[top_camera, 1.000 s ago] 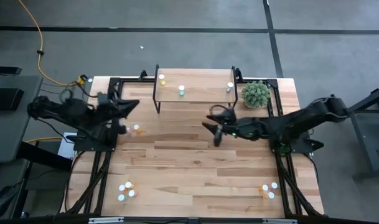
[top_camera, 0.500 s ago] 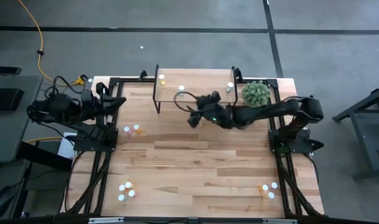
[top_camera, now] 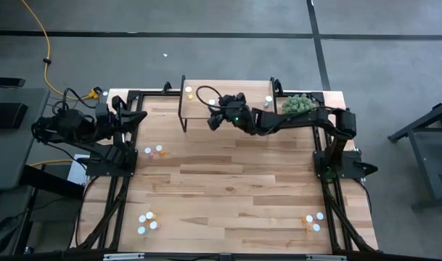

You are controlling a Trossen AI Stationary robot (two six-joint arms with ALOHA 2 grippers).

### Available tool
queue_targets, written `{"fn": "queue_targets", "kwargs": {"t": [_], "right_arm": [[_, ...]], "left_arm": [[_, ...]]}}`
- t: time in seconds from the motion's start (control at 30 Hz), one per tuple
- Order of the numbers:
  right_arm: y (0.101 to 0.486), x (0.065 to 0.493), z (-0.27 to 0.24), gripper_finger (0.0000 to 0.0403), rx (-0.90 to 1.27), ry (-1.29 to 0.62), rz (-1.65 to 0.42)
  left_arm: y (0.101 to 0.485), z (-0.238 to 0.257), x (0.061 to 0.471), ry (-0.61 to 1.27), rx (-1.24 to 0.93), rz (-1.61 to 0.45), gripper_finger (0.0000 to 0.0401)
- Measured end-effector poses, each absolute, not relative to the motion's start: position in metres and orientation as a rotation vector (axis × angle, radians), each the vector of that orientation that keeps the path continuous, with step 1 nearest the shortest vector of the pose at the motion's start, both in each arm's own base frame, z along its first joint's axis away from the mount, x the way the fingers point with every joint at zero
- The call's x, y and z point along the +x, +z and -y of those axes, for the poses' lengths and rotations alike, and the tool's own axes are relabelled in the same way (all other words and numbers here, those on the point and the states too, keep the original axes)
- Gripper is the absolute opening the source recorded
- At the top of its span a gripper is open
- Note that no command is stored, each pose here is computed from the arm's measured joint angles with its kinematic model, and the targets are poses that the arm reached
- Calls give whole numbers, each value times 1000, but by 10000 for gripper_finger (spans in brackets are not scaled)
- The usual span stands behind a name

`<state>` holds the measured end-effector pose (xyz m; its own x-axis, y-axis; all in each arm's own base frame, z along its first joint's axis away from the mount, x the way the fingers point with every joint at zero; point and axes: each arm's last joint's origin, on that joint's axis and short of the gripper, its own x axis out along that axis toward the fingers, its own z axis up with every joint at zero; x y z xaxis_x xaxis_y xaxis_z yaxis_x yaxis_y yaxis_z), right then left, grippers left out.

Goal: Pick and place medicine bottles onto shelf by color
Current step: Put the top blue pill bottle aligned with the other blue pill bottle on the shelf

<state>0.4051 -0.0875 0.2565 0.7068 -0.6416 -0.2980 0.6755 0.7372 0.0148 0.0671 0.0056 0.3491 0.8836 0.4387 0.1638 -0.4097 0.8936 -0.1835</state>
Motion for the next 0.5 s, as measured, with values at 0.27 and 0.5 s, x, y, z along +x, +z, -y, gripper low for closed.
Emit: {"fn": "queue_targets", "kwargs": {"t": [0.27, 0.5], "right_arm": [[251, 407, 98, 275, 128, -698, -282], [246, 409, 106, 275, 132, -680, -285]], "left_arm": [[349, -6, 67, 464, -154, 205, 0], [349, -6, 67, 465, -155, 206, 0]]}}
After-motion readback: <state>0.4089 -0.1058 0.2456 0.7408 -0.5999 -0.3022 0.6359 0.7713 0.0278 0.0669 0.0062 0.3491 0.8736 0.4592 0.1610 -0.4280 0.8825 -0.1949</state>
